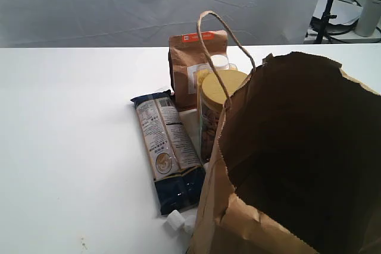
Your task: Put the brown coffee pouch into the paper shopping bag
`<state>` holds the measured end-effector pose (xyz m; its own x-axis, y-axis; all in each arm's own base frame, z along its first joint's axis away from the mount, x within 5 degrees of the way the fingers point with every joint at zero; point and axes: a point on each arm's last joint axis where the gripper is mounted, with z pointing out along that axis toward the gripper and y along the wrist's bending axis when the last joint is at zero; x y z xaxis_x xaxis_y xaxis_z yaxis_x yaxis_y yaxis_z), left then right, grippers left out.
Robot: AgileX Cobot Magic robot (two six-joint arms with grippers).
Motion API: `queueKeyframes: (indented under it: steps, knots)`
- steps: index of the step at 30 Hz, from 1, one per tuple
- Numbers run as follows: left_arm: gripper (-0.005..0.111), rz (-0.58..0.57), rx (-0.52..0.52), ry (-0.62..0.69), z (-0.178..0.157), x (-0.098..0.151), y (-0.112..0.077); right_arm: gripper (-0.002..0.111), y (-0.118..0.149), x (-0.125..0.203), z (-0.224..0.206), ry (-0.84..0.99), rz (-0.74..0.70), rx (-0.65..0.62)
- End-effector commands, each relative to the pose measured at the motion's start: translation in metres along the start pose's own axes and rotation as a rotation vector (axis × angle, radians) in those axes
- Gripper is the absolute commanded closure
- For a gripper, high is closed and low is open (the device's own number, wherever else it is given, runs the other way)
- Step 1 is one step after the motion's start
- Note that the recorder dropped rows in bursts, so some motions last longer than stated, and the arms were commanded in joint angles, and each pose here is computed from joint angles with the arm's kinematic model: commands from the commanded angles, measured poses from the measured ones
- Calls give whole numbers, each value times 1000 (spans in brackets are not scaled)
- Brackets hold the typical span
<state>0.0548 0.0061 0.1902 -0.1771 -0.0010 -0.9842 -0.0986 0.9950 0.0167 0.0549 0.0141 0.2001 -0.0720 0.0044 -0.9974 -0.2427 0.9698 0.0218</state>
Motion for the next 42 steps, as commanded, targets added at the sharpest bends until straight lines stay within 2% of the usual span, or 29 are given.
queueKeyframes:
  steps: [1,9,18,20,23,28,33,42]
  knots:
    - [107,1,-4,-5,0,1,0,108,0,0,0,-16,2,7]
    - [107,1,-4,-5,0,1,0,108,-1,-9,-1,-110,2,10]
    - [107,1,-4,-5,0,1,0,108,-4,-27,-5,-319,203,14]
    - [107,1,-4,-5,0,1,0,108,-6,-33,-7,-394,300,13]
    - [107,1,-4,-5,0,1,0,108,-4,-52,-13,-397,310,-14]
    - [107,1,-4,-5,0,1,0,108,2,-106,-14,-318,235,-33]
    - [107,1,-4,-5,0,1,0,108,9,-151,15,-101,166,-80]
    - [107,1,-4,-5,0,1,0,108,57,-210,95,284,-97,-408]
